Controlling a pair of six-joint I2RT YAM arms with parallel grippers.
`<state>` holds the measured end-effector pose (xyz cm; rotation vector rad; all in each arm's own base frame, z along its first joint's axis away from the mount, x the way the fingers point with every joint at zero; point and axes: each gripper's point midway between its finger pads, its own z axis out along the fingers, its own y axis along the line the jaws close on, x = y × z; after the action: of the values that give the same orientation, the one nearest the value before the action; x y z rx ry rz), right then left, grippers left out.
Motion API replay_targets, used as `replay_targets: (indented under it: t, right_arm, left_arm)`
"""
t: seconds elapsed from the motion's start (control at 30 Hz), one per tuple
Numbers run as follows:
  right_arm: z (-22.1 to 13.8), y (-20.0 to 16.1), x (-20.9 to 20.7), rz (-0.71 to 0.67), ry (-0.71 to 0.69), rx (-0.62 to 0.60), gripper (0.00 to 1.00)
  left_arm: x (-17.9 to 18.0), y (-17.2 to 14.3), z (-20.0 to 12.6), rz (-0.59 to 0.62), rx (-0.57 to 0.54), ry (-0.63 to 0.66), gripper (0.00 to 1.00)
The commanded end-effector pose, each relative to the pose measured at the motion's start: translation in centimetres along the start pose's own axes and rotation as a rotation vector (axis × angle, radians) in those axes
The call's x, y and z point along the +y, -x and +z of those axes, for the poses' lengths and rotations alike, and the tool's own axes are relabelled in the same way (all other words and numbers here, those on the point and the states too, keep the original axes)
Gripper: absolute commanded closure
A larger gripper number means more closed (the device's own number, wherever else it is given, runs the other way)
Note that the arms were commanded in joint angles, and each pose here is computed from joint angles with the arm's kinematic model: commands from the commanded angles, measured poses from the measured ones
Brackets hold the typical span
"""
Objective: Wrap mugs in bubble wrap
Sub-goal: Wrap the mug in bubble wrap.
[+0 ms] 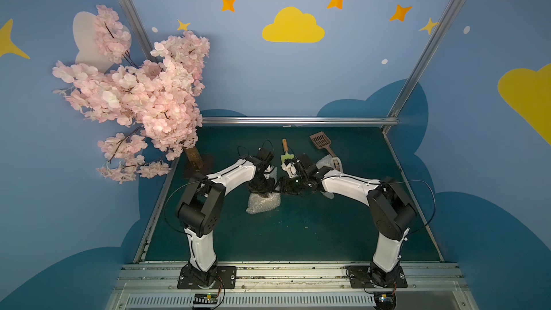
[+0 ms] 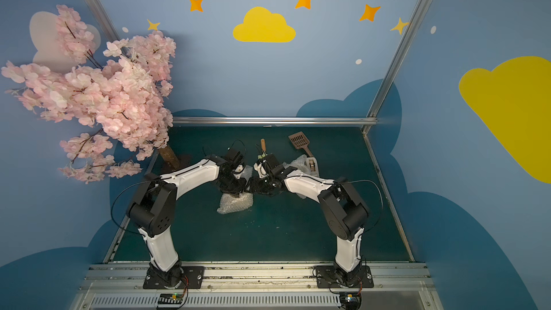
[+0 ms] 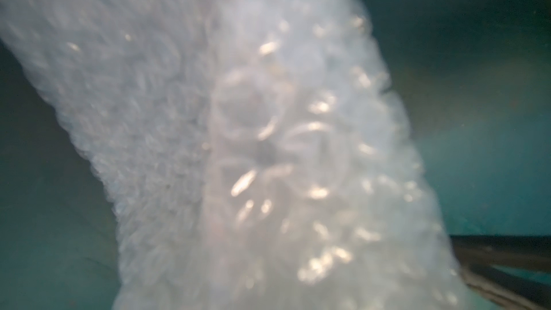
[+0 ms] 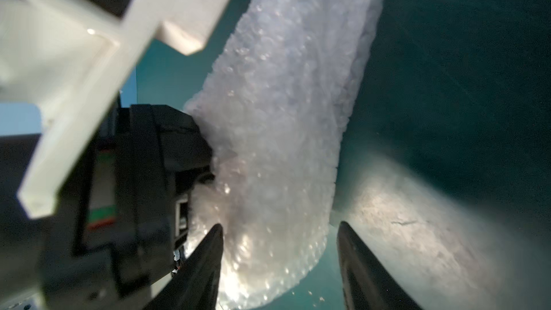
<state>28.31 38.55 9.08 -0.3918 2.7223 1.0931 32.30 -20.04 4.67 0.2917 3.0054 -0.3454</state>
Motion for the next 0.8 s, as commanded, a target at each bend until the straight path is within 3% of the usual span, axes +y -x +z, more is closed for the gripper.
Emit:
replay_targets:
  t: [0.0,0.1,0.4,0.6,0.77]
  right_arm:
    - [0.7,0.7,0.9,-0.037,-0.023,-0.005,0.42]
    - [1.5,0.7,0.3,0.005,-0.048,0.005,0.46]
    - [3.5,-0.9,-1.9,0.08,-0.172,0.056,0.73]
    - [2.7,-0.7,-2.5,0.07,-0.277,0.06,0.99]
    - [1.3,-0.3,-2.5,0.028,-0.349,0.048,1.0]
  left_arm:
    - [0.5,-0.5,0.1,0.019,0.006,0.014,0.97]
    - [0.4,-0.4,-0.1,0.024,-0.001,0.006,0.97]
    - [-0.2,-0.3,-1.2,0.031,-0.028,-0.032,0.93]
    - [-0.2,-0.6,-2.7,0.023,-0.04,-0.035,0.74]
    - [0.3,-0.8,-3.6,0.013,-0.054,-0.032,0.62]
